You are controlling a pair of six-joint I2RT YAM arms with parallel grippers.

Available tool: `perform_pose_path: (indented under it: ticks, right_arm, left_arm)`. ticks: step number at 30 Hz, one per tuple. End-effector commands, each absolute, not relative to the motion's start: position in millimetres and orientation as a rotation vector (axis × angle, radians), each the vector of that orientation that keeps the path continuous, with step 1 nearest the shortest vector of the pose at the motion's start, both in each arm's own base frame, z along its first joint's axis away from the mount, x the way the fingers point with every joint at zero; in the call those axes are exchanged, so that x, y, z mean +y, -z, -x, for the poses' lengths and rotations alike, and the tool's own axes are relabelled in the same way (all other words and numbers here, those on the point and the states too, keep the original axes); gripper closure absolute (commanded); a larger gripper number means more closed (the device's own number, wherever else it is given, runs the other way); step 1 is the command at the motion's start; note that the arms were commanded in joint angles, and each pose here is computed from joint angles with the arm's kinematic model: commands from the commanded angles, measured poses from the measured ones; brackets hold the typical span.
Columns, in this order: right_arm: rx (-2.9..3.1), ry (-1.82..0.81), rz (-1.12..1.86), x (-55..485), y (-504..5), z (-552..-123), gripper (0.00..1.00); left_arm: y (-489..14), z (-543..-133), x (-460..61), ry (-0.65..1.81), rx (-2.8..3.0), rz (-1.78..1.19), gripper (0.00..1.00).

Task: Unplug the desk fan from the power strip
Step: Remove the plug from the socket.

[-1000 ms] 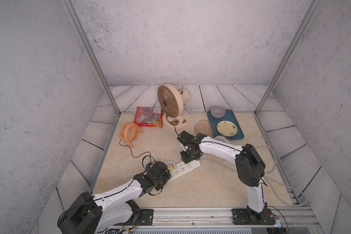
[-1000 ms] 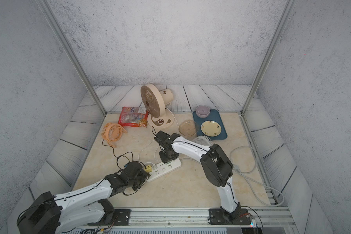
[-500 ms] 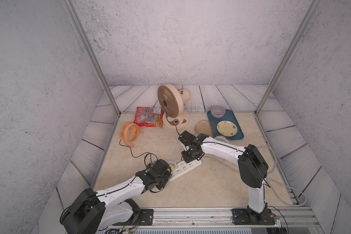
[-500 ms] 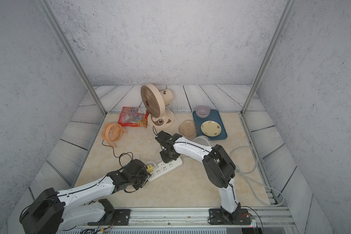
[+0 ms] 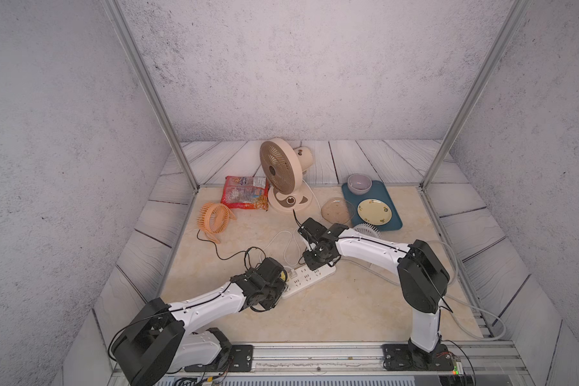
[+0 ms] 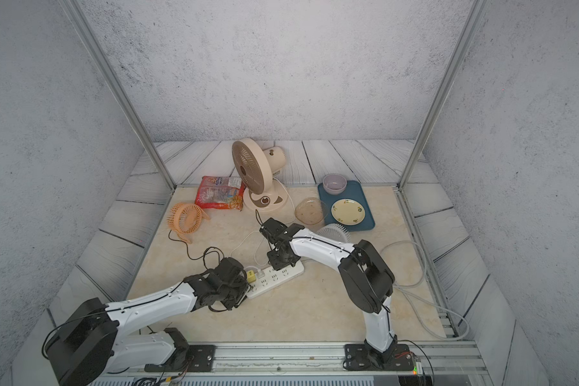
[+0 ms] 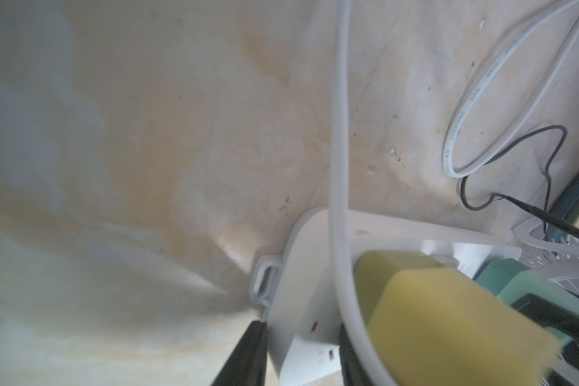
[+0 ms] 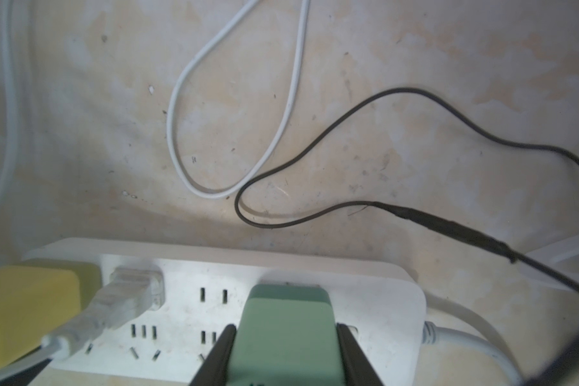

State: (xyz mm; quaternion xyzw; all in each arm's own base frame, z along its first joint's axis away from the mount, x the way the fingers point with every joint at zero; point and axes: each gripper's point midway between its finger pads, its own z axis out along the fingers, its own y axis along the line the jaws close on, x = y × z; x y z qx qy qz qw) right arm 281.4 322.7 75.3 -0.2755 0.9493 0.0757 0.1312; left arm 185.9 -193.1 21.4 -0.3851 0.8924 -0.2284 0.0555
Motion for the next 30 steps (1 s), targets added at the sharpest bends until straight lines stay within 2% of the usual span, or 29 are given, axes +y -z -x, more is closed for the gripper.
perform_pose_path:
  ticks: [1, 13, 18, 30]
  right_arm:
    - [2.608, -0.509, 0.893, 361.4, -129.6, -263.4, 0.72]
    - [2.564, -0.631, 0.839, 364.1, -142.4, -259.0, 0.71]
    - [2.571, -0.449, 0.864, 349.6, -137.4, -267.2, 0.72]
    - [2.559, -0.387, 0.741, 332.2, -151.5, -291.4, 0.72]
  left_arm:
    - [44.3, -88.4, -114.8, -0.03, 2.995, 1.36, 0.6]
    - [49.3, -80.7, -112.7, -0.066, 3.021, 1.38, 0.64]
    - [47.5, -76.7, -106.8, -0.108, 3.018, 1.387, 0.64]
    - [44.7, -73.7, -100.7, -0.126, 3.004, 1.39, 0.64]
